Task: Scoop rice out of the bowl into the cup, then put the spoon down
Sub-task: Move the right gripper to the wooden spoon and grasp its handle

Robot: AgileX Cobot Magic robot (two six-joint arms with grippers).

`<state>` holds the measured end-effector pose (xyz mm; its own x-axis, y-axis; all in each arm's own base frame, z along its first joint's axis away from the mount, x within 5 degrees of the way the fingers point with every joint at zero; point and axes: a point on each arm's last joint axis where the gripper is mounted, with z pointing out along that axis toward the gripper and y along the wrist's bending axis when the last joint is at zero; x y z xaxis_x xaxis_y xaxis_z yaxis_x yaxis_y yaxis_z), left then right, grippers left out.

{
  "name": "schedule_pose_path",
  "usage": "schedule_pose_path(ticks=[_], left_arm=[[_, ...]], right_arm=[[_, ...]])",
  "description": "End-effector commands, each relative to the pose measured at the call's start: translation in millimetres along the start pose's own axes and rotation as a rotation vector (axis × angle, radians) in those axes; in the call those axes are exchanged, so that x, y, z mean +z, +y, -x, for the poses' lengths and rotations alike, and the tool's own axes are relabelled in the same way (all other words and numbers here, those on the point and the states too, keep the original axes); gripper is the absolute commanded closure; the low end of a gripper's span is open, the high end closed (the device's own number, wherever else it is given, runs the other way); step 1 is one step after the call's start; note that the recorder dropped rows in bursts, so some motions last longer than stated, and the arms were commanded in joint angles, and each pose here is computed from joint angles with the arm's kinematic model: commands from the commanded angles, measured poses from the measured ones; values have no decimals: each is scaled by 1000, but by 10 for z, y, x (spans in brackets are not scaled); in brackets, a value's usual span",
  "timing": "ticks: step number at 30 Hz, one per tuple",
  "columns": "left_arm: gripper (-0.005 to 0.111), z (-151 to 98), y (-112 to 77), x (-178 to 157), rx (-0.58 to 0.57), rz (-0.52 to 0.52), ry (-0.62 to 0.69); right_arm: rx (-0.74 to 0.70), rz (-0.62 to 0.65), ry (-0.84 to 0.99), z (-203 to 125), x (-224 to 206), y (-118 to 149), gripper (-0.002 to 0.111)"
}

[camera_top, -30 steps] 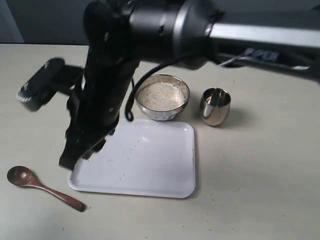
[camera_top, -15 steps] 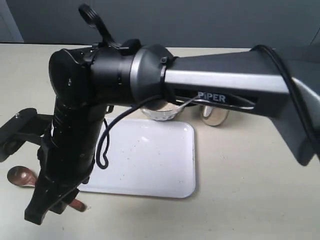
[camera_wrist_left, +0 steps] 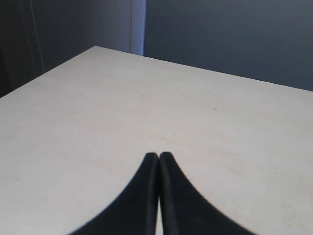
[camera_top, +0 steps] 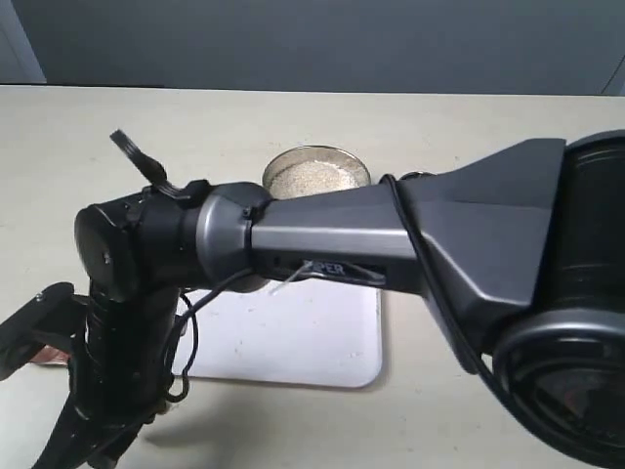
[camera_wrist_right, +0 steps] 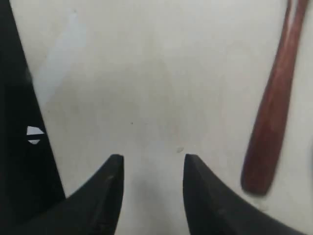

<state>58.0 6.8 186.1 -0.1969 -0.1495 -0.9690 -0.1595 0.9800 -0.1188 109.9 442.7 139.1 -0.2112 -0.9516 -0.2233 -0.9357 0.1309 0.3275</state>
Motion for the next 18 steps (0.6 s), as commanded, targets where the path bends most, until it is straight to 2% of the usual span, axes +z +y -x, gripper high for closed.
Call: schedule_pose_path(ticks=[1, 9, 18], left_arm=[[106, 22, -3, -4, -5, -3, -14], [106, 20, -3, -4, -5, -3, -12], [106, 20, -3, -4, -5, -3, -12]], right_arm=[[18, -86, -9, 15, -4, -80, 69], [18, -183, -15, 19, 16, -179, 69], [19, -195, -9, 10, 137, -237, 69]])
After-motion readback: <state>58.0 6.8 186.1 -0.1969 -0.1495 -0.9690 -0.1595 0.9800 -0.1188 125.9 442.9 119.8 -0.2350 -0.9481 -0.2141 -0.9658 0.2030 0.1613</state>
